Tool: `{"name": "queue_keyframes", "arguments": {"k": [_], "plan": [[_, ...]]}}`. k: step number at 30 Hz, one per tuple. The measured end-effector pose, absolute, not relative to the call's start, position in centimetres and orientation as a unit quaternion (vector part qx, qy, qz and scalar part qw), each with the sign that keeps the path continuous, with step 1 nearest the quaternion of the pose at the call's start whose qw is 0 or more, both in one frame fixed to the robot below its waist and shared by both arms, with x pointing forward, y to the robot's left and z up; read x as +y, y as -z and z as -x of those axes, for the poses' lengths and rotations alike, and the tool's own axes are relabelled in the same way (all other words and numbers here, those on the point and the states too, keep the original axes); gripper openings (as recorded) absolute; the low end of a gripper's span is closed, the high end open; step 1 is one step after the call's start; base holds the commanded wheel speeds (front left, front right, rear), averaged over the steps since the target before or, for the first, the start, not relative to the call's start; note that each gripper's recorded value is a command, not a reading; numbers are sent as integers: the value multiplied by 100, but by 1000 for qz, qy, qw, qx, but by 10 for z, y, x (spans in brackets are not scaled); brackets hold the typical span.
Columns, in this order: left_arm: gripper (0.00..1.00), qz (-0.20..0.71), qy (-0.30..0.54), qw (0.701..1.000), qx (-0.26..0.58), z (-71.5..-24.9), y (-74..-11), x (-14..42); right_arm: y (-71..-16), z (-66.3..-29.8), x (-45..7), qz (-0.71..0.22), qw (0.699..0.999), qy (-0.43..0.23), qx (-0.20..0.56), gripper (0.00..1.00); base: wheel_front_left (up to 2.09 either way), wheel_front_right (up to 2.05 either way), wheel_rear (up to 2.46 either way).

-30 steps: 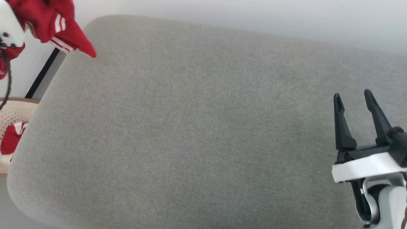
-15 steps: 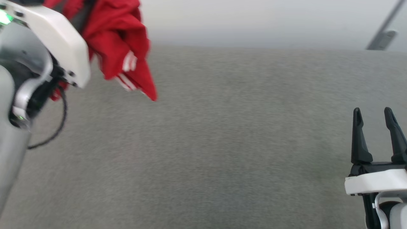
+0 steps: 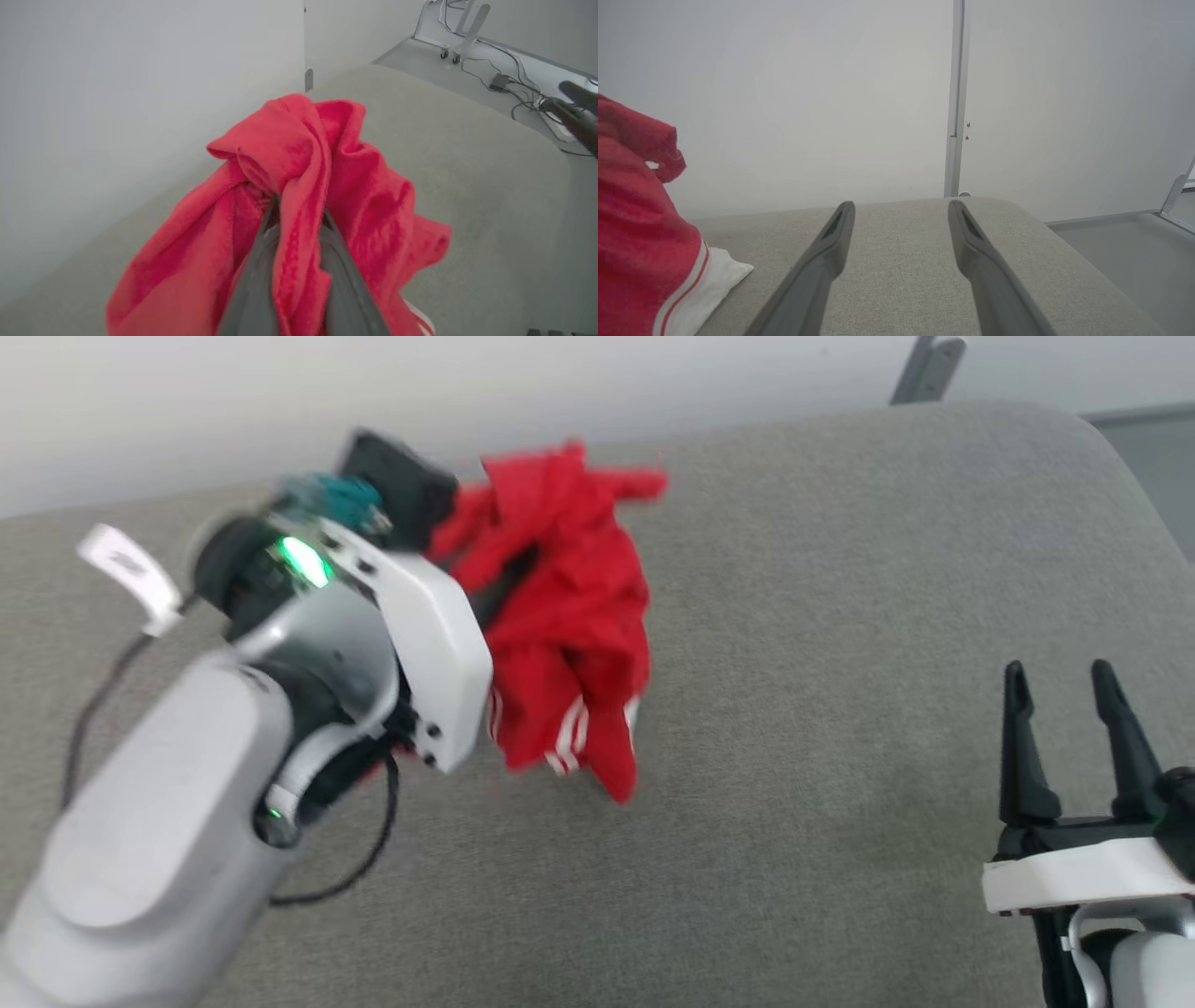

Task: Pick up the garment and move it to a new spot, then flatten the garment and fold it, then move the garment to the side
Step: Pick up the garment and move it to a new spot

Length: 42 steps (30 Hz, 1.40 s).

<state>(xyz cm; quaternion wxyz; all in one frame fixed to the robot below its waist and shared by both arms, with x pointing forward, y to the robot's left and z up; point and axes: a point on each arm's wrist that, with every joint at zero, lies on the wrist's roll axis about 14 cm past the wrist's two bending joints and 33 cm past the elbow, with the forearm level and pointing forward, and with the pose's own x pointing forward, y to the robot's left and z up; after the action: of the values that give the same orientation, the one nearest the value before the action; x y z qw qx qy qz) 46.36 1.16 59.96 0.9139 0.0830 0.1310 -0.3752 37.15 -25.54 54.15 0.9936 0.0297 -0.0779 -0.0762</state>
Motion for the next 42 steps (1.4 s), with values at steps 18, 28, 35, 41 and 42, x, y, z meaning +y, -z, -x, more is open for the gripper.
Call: {"name": "queue_keyframes", "arguments": {"k": [18,28,35,41,42], "plan": [[0,-77,356,833,416,-431,-401,28,-515,-387,-238,-53,996,54,-52,100,0,0,0],[100,-48,334,861,379,-440,-416,40,-519,-393,-221,-51,997,28,-58,100,0,0,0],[100,-35,313,918,242,-462,-477,65,-528,-395,-210,-47,997,5,-67,100,0,0,0],[100,-8,260,957,131,-465,-520,103,-533,-393,-205,-42,997,-12,-68,100,0,0,0],[100,-1,245,963,111,-465,-527,111,-534,-393,-205,-42,997,-14,-69,100,0,0,0]]}}
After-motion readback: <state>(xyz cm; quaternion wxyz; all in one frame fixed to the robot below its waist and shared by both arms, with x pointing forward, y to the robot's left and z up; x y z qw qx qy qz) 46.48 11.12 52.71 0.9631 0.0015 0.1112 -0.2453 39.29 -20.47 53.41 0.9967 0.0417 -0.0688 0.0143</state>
